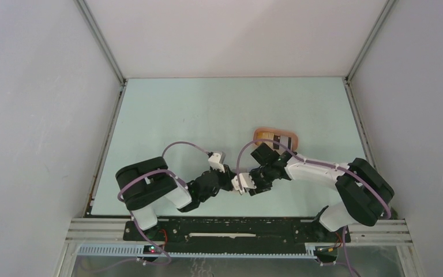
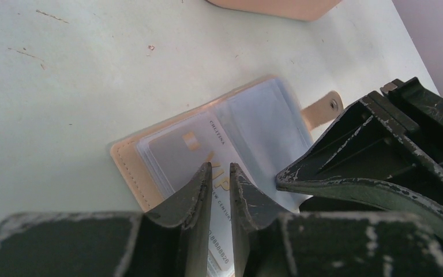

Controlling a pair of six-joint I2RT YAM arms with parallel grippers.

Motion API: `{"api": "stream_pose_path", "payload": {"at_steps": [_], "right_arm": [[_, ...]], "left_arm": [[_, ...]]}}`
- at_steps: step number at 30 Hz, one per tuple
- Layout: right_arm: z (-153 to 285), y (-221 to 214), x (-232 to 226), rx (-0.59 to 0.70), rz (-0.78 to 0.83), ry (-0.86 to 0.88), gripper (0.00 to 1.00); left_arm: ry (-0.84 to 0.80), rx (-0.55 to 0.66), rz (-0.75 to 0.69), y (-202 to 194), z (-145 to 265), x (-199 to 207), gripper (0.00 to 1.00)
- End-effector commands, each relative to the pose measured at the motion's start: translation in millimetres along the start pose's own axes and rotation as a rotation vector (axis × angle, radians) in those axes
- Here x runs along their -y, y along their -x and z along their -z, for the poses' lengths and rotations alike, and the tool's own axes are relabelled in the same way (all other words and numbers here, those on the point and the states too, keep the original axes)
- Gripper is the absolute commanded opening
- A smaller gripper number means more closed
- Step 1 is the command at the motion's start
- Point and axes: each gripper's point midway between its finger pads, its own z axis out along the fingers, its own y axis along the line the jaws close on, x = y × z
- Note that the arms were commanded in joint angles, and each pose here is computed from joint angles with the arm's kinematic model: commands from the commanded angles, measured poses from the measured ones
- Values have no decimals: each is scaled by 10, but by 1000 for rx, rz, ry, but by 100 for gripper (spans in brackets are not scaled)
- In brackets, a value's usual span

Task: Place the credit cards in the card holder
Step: Insert the credit card into the card holder.

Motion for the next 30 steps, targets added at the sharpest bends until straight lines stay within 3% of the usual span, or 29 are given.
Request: {"api": "stream_pose_path", "payload": {"at_steps": [1,7,12,17,21,24,26,27,30], "right_arm": [[111,-111,43,-82,24,3,45],[296,-271,18,-119,-13,2,39],[433,-293,54,-98,-50,-32,42],[761,-63,187,34,-95,-122,43],[1242,157,490,136,-190,-328,46],[1684,156,840,155,-382,-546,55],[1924,126,991,188,-547,-637,74],[2006,135,1042,224,-612,-645,80],[2142,177,1177,366,-793,-587,84]], "left_arm": [[15,6,16,-2,-8,-55,22],[21,6,23,0,-15,-80,22],[-12,3,35,27,-24,-33,23],[-121,35,46,203,74,166,27],[-192,81,-30,458,176,377,34],[-183,101,-148,655,216,446,40],[-173,135,-235,830,247,487,42],[-166,159,-280,934,263,512,44],[-150,223,-420,1236,293,603,55]]}}
